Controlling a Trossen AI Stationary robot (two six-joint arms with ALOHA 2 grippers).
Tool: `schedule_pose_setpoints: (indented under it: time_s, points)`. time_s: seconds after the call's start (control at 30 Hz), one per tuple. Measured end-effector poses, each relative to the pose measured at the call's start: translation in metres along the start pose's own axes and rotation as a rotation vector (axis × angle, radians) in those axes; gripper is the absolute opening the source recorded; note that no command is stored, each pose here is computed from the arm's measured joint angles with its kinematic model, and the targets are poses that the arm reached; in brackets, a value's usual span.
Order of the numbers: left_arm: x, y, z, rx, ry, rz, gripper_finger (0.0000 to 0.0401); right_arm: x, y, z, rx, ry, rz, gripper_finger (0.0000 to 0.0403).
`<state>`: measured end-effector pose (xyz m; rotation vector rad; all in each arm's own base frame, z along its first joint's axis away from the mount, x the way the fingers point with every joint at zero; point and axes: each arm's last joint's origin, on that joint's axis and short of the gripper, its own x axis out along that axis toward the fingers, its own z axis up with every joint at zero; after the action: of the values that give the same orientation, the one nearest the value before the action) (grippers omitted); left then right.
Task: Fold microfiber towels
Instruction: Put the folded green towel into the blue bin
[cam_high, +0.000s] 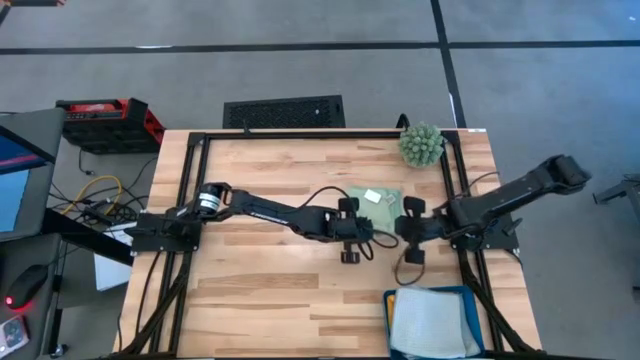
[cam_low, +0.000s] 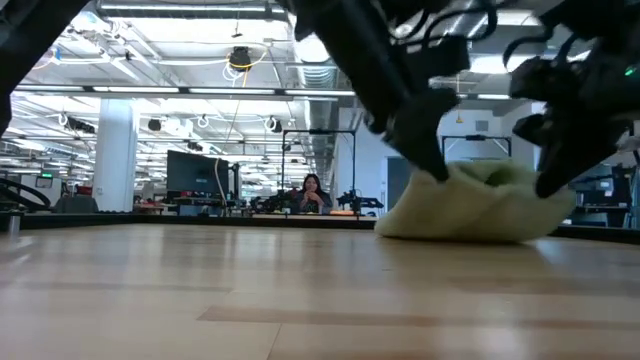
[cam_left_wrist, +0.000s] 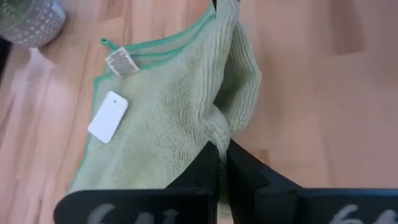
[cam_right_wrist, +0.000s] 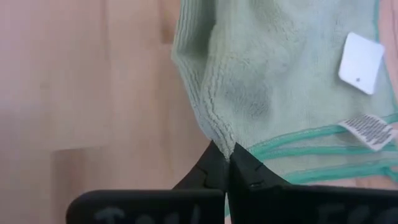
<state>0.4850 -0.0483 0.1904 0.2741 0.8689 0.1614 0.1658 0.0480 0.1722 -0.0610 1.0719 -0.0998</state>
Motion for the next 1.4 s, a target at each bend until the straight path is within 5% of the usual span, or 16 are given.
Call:
schedule_pose_setpoints:
  time_s: [0.77, 1.4]
  points:
    - [-0.073, -0.08, 0.058, -0.072, -0.282, -0.186, 0.0, -0.104, 0.067, -0.025, -0.075, -0.058, 0.338, 0.0011]
    - [-0.083, -0.108, 0.068, -0.049, -0.462, -0.411, 0.0, -0.117, 0.123, -0.051, -0.112, -0.108, 0.552, 0.0012]
